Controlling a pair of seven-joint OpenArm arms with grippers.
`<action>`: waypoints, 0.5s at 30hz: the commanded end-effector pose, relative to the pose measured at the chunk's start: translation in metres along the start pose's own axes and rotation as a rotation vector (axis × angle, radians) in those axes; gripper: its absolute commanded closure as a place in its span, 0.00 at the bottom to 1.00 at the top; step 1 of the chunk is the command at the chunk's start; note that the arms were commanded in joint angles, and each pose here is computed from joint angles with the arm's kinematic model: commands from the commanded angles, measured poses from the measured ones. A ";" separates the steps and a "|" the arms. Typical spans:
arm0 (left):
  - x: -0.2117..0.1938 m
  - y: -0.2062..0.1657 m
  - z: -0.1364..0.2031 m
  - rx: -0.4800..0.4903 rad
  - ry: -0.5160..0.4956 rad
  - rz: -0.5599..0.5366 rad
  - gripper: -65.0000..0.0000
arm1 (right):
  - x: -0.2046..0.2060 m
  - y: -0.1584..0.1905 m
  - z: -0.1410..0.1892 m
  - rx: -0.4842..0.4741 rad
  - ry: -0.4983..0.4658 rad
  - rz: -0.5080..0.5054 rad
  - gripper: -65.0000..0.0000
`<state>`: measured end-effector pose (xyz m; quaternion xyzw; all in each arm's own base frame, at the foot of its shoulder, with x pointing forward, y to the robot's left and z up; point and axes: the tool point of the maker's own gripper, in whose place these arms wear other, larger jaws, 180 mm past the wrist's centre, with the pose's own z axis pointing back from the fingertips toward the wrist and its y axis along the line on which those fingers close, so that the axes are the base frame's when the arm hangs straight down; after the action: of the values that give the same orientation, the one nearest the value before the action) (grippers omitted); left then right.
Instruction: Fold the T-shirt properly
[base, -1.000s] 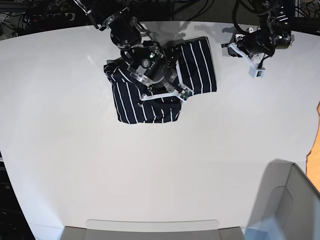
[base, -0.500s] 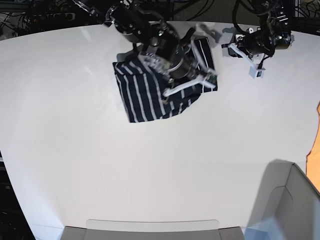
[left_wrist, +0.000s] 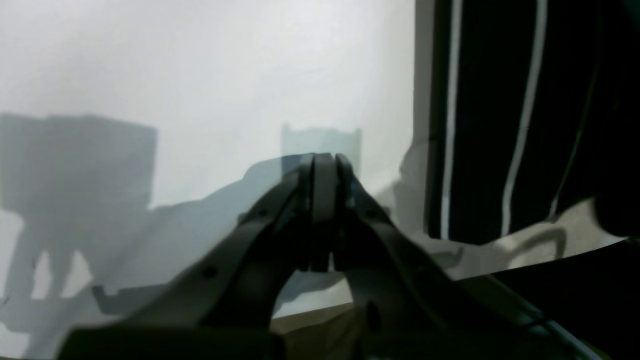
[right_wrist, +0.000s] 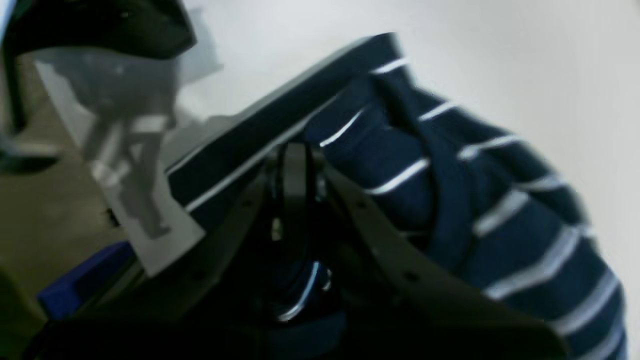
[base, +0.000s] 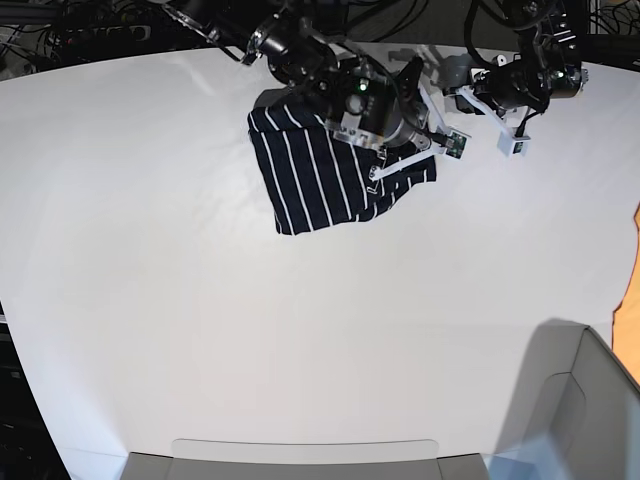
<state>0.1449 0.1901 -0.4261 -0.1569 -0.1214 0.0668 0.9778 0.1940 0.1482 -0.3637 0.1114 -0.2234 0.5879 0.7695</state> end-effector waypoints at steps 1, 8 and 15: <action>0.001 0.004 0.004 0.014 0.001 -0.005 1.00 | 0.023 -0.001 0.006 0.013 -0.084 -0.005 1.00; 0.002 0.003 0.003 0.012 0.001 -0.008 1.00 | 0.036 0.008 0.010 0.076 -0.147 -0.011 0.85; 0.002 0.004 0.004 0.015 0.000 -0.008 1.00 | 0.070 -0.002 0.056 0.033 -0.326 -0.003 0.58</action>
<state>0.1448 0.1902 -0.4262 -0.1565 -0.1212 0.0670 0.9779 0.1920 0.1760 -0.2966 0.2095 -0.3120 0.5700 0.7307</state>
